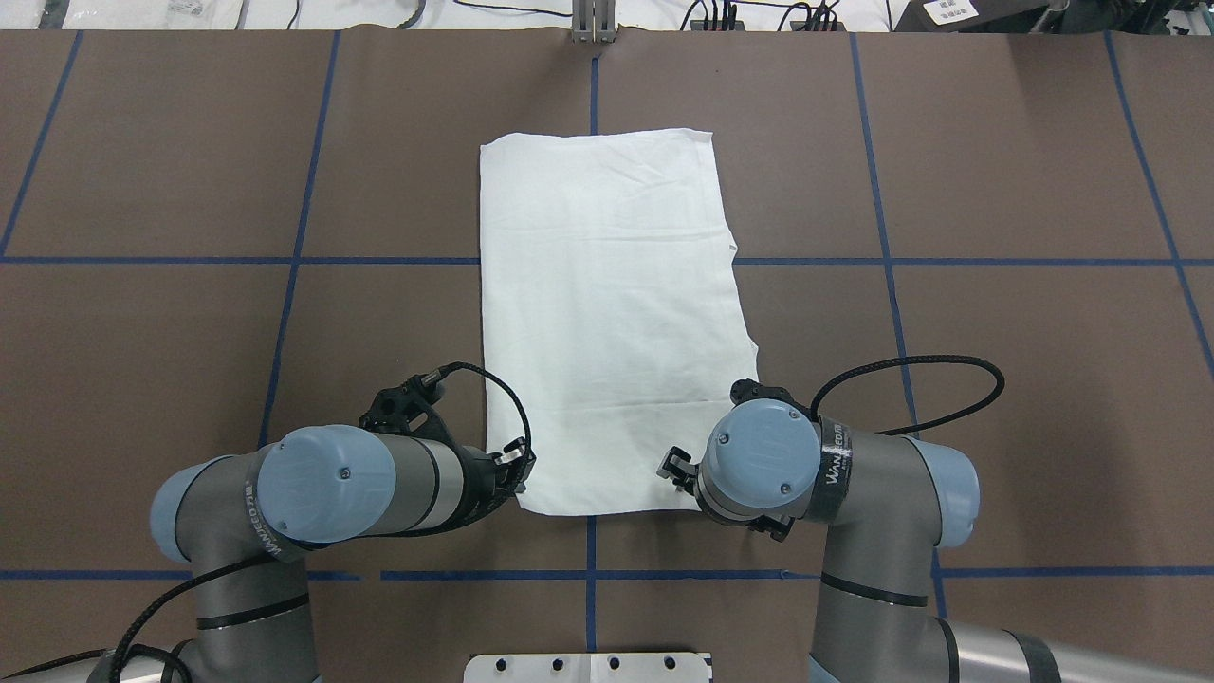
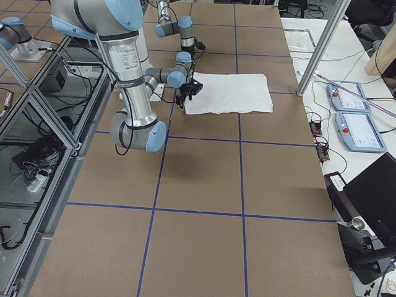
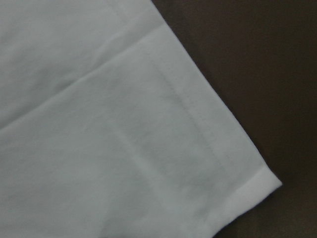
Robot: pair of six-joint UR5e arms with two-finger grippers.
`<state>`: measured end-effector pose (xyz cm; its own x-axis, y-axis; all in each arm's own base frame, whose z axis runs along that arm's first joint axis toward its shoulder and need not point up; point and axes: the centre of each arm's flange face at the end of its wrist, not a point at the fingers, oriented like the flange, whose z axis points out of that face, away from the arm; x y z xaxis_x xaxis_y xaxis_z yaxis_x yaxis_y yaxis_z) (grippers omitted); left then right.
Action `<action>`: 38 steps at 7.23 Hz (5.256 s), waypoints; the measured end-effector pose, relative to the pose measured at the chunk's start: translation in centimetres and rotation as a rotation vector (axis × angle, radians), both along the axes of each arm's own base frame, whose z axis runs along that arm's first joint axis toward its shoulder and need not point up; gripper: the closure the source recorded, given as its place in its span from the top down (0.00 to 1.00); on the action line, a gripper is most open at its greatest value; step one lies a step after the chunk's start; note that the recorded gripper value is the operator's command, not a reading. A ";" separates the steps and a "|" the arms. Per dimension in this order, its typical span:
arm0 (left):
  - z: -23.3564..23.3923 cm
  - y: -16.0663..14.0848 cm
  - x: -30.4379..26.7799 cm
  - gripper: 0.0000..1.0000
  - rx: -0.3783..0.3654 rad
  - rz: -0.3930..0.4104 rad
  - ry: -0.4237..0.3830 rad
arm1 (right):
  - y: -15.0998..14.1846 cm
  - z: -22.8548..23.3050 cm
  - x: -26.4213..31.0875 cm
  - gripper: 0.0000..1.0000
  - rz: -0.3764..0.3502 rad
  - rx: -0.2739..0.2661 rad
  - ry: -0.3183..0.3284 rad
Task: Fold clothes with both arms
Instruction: 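Close both grippers on the near corners of the shirt, then lift the near edge with both grippers and fold it away from the robot, then lay the folded edge down at the far edge and open both grippers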
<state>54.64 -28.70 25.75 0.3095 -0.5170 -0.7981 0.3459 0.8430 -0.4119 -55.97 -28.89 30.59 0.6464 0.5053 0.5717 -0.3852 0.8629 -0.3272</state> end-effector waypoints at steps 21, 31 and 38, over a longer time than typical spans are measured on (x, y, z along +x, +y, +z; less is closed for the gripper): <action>-8.5 8.3 -10.9 0.00 -0.018 0.104 0.124 | 6.7 -12.4 9.2 0.00 -0.127 -0.137 -0.224; -8.0 -10.9 -13.1 0.00 0.041 -0.082 0.039 | -16.9 -13.1 9.5 0.00 0.041 0.077 -0.188; -1.1 -21.3 -7.4 0.00 0.030 -0.165 0.017 | -22.7 -11.2 5.0 0.54 0.064 0.025 -0.119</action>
